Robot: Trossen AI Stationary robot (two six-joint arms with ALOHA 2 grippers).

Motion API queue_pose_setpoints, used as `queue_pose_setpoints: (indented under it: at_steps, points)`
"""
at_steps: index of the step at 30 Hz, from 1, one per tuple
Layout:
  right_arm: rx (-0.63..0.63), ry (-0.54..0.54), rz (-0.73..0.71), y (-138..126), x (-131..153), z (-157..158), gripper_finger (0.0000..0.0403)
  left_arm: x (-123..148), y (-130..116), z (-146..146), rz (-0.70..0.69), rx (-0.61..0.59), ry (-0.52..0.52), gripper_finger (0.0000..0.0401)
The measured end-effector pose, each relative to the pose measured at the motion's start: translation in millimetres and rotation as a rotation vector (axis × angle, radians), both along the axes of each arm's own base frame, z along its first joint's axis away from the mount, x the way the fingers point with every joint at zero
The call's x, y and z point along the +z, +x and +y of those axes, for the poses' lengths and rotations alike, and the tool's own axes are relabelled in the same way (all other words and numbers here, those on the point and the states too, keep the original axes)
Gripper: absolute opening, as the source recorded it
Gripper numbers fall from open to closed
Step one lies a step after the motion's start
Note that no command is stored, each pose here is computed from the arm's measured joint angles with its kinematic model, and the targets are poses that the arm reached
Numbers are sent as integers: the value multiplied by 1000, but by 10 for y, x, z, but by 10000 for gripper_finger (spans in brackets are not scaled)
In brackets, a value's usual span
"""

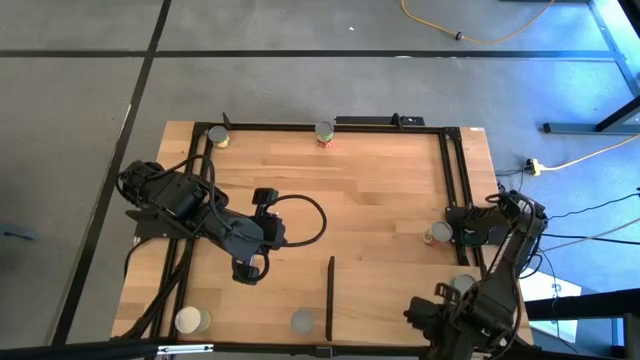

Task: Pick and place cans onto a shelf
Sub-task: Put the canned mushroom on the shelf

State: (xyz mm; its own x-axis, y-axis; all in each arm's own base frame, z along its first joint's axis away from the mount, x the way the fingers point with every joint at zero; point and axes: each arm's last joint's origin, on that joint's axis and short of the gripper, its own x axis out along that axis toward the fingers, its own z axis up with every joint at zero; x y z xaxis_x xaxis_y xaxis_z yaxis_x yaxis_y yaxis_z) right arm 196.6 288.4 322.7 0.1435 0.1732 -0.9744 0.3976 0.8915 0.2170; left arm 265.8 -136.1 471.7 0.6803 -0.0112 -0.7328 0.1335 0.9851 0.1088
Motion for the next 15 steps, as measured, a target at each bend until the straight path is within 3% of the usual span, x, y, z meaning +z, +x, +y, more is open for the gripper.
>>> queue_pose_setpoints:
  at_steps: [15]
  points:
    - [11,-24,157,-47,-125,37,3,-1,0,0,1,0,0,0]
